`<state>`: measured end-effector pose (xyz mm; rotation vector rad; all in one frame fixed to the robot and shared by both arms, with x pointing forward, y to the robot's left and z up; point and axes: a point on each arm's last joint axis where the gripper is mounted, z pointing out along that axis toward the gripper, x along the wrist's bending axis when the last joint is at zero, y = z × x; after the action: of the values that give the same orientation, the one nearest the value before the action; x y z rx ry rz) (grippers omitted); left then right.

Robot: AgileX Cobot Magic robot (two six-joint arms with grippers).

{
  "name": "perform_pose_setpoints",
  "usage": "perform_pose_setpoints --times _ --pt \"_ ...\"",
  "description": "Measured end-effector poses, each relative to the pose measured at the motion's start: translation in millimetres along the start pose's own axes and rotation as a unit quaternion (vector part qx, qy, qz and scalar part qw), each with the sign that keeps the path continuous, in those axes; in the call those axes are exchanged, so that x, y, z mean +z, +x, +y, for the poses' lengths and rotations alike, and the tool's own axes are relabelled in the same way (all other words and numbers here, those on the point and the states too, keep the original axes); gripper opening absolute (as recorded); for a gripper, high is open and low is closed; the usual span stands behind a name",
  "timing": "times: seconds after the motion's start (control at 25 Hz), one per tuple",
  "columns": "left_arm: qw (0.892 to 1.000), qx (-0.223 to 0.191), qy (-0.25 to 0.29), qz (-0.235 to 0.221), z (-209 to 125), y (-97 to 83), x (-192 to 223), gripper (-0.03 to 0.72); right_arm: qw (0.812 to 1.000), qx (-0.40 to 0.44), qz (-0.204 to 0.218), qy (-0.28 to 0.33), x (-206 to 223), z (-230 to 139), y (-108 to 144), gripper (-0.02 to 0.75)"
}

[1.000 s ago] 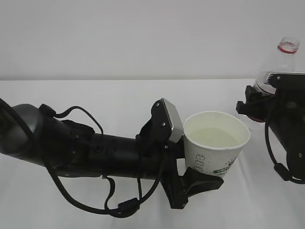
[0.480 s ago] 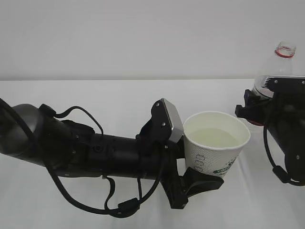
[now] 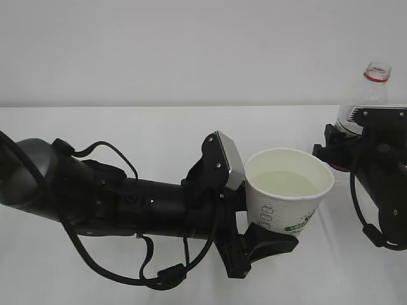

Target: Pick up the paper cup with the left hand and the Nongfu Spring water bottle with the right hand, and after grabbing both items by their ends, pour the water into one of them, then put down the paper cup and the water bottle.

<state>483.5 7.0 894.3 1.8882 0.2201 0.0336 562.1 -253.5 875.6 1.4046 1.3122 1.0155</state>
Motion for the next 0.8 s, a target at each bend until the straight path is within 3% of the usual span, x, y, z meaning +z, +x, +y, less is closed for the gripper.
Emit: perform_pose_setpoints --times 0.8 --pt "1.0 0.0 0.0 0.0 0.0 0.0 0.0 0.512 1.0 0.0 0.0 0.0 0.0 0.0 0.0 0.494"
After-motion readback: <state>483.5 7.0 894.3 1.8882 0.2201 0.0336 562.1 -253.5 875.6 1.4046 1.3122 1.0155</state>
